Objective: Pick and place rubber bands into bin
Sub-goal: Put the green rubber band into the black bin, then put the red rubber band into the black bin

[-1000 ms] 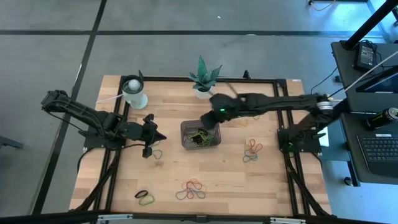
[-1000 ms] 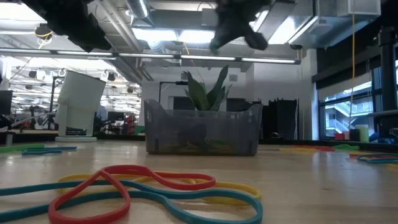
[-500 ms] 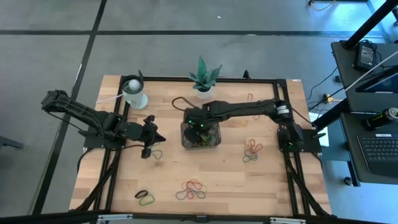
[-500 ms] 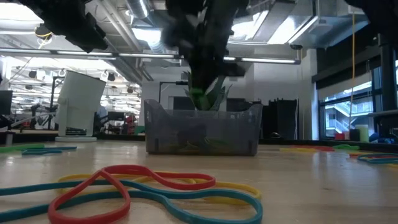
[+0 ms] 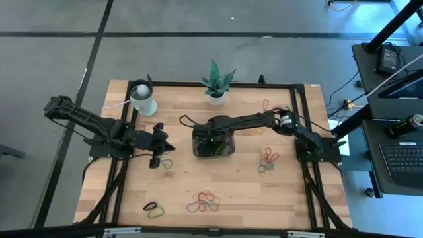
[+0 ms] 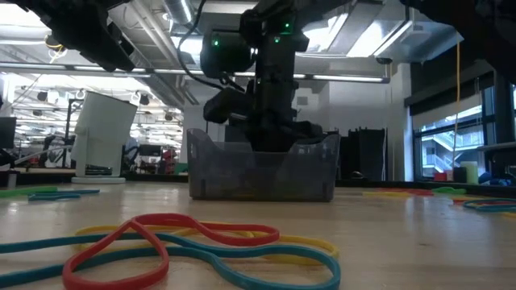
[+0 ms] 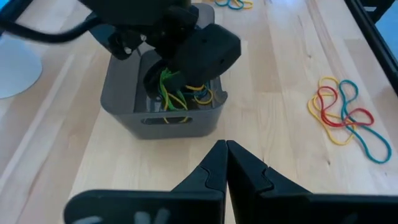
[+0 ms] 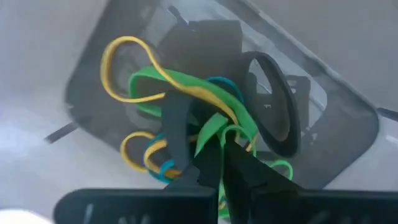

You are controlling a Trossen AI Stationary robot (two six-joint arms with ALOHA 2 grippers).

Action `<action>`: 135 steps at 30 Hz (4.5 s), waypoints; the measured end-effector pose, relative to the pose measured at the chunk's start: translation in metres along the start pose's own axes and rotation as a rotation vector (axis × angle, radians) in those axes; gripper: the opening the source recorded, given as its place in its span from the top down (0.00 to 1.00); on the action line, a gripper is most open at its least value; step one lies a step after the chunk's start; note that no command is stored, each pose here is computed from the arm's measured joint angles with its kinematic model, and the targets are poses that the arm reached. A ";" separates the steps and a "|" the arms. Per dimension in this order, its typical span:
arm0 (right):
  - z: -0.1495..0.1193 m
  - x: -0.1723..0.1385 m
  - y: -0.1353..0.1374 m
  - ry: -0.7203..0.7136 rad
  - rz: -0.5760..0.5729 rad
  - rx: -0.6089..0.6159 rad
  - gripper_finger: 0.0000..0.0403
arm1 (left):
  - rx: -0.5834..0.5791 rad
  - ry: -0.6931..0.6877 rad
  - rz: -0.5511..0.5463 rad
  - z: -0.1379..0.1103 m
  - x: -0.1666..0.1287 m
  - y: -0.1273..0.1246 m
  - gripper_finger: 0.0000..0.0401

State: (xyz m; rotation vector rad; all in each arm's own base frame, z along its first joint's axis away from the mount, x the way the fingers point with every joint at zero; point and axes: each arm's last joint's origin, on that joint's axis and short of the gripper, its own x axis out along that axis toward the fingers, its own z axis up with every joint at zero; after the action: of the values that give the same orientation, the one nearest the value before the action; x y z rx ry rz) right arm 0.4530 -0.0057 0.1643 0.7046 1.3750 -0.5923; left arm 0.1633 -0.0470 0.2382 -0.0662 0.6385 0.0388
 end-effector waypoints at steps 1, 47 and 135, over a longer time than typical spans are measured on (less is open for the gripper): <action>0.000 0.002 0.000 0.002 -0.003 0.001 0.96 | 0.000 0.001 -0.004 0.000 0.000 0.000 1.00; -0.139 -0.145 -0.057 -0.349 -0.002 -0.204 0.92 | -0.081 0.010 -0.034 0.000 0.000 -0.001 1.00; -0.246 -0.062 -0.183 -0.420 0.203 -0.657 0.98 | -0.186 0.550 -0.094 0.027 0.200 -0.153 0.99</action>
State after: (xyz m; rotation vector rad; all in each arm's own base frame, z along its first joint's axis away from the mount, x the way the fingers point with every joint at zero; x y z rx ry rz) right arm 0.1479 0.0545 0.1937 0.1640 0.9979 -0.0922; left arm 0.3485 -0.1941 0.1482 -0.2938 1.1801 -0.0124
